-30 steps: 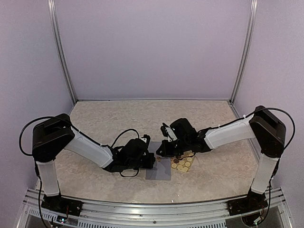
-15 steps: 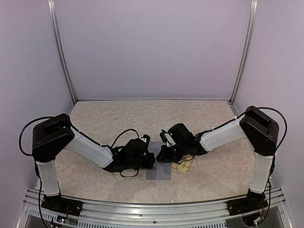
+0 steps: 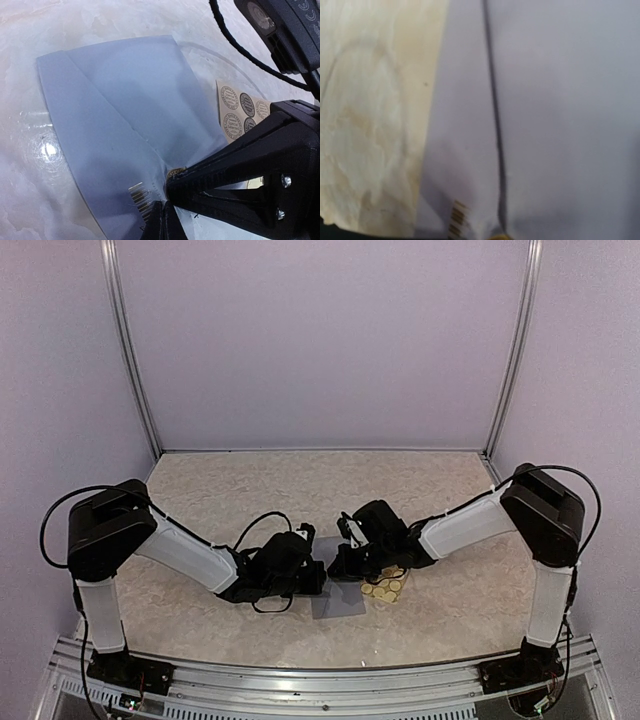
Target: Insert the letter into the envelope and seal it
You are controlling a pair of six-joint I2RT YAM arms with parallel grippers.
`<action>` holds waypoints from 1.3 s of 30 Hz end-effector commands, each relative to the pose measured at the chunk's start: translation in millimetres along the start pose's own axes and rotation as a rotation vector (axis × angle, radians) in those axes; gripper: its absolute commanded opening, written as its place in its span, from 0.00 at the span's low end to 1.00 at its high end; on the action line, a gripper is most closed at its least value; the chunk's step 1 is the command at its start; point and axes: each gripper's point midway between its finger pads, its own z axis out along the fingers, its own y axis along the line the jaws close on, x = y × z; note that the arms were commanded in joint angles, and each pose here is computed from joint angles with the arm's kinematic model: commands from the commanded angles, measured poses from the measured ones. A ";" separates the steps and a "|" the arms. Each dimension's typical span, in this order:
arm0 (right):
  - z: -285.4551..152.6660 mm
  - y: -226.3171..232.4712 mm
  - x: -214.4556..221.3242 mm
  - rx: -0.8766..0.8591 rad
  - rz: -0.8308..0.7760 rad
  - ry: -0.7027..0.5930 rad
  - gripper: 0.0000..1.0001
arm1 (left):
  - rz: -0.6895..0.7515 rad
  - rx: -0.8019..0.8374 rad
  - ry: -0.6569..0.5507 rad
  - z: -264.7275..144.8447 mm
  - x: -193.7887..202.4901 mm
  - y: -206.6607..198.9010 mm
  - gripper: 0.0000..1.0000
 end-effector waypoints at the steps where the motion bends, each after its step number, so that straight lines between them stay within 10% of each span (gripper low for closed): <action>1: 13.8 -41.0 23.8 0.125 0.049 0.060 0.00 | 0.050 -0.161 0.183 -1.9 57.3 50.3 0.00; 39: -20.8 -82.4 67.9 0.259 0.092 0.116 0.00 | 0.006 -0.237 0.180 -7.9 59.4 70.1 0.00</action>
